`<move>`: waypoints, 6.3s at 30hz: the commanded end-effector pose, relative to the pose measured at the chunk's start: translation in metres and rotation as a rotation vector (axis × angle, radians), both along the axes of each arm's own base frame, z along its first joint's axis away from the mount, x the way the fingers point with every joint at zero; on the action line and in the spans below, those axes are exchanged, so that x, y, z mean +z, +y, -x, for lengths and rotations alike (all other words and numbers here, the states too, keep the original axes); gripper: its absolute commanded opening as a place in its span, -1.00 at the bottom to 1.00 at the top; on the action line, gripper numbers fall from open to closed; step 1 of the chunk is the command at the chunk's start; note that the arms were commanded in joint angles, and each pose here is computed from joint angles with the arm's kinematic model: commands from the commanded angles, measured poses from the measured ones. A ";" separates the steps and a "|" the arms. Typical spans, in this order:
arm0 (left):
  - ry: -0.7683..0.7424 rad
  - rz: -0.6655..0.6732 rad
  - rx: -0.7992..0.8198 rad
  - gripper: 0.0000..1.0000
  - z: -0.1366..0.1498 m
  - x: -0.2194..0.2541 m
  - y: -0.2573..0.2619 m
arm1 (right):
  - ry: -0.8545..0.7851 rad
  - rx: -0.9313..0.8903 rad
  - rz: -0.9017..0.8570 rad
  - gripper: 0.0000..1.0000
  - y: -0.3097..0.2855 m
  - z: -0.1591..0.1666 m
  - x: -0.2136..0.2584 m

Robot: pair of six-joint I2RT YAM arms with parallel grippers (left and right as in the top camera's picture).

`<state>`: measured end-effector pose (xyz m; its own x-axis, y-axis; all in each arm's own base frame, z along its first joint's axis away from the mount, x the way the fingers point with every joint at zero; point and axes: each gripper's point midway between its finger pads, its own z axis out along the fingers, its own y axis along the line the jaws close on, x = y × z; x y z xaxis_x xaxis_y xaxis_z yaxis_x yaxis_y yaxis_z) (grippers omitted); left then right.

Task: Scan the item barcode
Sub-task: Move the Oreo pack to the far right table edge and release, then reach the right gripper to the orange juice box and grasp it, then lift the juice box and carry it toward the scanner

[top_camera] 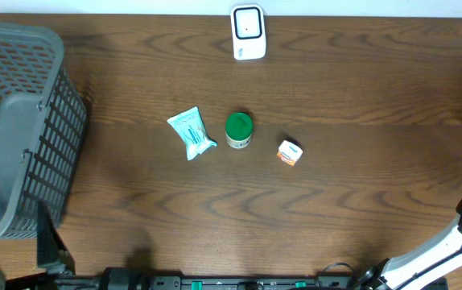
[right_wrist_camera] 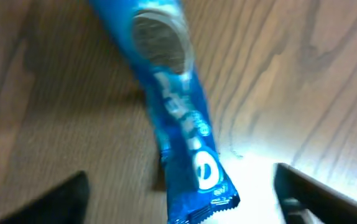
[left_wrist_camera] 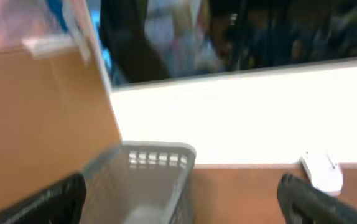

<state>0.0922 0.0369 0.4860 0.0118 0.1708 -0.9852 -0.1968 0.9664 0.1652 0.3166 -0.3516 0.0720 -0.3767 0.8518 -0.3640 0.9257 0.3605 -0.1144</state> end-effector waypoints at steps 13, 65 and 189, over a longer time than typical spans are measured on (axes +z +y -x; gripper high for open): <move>0.033 -0.009 0.213 0.95 0.071 -0.073 0.040 | 0.006 0.440 -0.279 0.99 0.198 -0.090 0.026; 0.205 0.073 0.293 0.96 0.051 -0.172 0.052 | 0.460 1.782 -0.163 -0.35 0.468 -0.020 -0.102; 0.151 0.068 0.348 0.96 -0.010 -0.185 0.055 | -1.189 2.750 -0.123 -0.98 0.624 0.012 0.209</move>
<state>0.0938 0.0914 0.2986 -0.2128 0.0717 -0.9745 -0.4818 0.8599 0.1684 0.3310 0.2661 0.2458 0.0264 -0.4903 -0.8711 -0.9910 0.1013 -0.0871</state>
